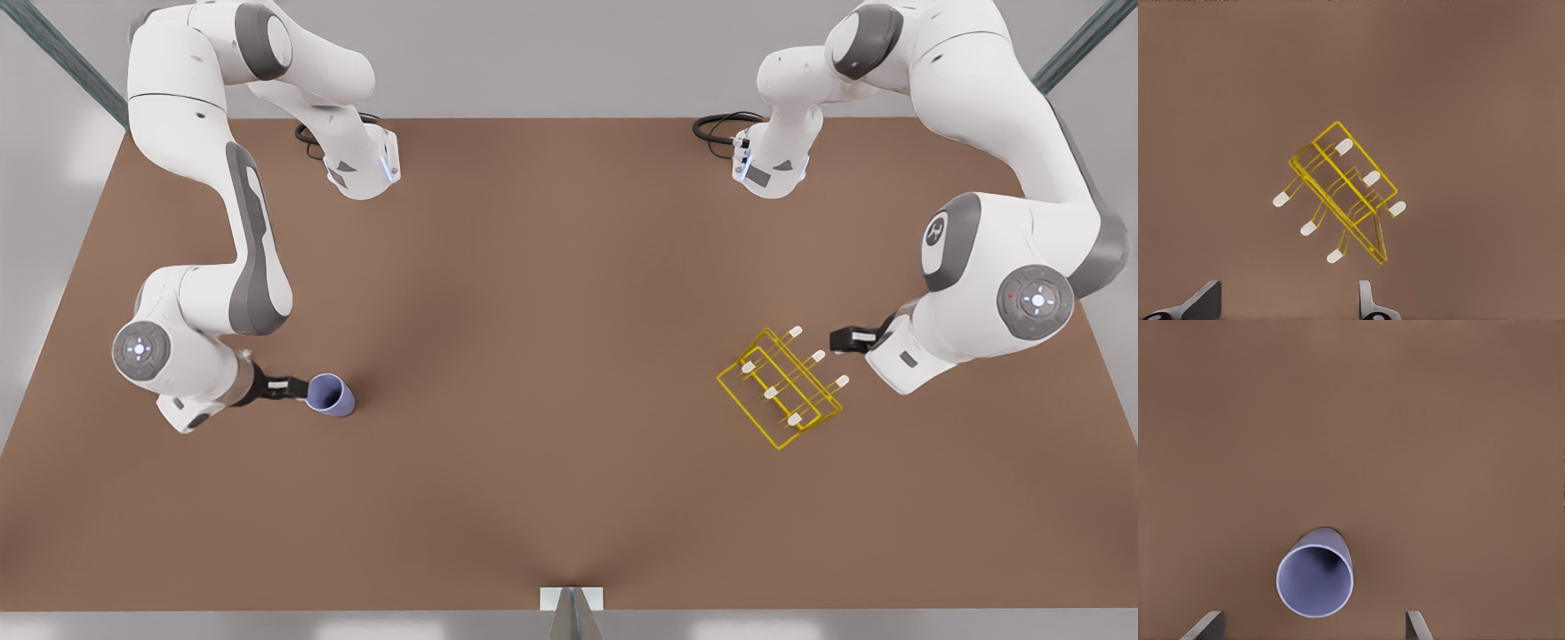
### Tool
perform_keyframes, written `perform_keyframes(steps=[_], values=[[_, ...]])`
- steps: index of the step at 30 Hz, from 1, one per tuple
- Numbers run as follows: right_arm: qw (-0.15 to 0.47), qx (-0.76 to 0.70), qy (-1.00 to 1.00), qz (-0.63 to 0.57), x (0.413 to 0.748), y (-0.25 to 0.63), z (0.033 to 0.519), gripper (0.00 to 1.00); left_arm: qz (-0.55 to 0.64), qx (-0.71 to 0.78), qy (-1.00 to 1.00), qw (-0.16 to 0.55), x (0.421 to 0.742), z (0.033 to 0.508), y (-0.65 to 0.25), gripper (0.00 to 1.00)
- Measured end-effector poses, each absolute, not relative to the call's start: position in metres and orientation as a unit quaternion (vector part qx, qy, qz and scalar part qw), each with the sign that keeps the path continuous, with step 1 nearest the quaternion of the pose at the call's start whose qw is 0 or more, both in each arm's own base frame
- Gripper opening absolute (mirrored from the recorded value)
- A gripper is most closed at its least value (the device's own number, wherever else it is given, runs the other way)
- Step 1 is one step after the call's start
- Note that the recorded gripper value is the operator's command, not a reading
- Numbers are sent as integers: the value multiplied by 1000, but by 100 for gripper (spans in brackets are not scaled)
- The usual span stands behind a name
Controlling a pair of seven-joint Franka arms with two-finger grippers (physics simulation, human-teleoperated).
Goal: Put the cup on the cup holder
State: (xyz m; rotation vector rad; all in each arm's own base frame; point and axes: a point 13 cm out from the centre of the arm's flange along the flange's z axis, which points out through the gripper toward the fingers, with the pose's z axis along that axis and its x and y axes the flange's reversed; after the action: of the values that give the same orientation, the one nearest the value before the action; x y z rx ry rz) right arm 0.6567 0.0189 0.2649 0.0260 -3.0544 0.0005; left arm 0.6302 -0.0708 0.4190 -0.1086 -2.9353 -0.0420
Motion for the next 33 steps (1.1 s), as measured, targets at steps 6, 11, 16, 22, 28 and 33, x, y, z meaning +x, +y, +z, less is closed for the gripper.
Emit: perform_keyframes(steps=[6,11,16,22,28,33], values=[[45,-36,-998,-2,656,-31,263,100,-10,-23,-994,103,630,414,-77,100],[89,-47,-995,-8,637,-31,249,100,-7,-19,-993,119,623,408,-86,100],[122,5,-992,-23,620,44,223,100,-6,-12,-992,124,620,407,-88,100],[125,38,-991,-18,603,87,198,100,-7,-8,-992,127,619,407,-90,100],[90,44,-995,-18,609,100,183,100,-8,-7,-992,128,617,407,-95,100],[53,50,-997,3,604,92,169,100,-9,-5,-992,129,617,406,-96,100]])
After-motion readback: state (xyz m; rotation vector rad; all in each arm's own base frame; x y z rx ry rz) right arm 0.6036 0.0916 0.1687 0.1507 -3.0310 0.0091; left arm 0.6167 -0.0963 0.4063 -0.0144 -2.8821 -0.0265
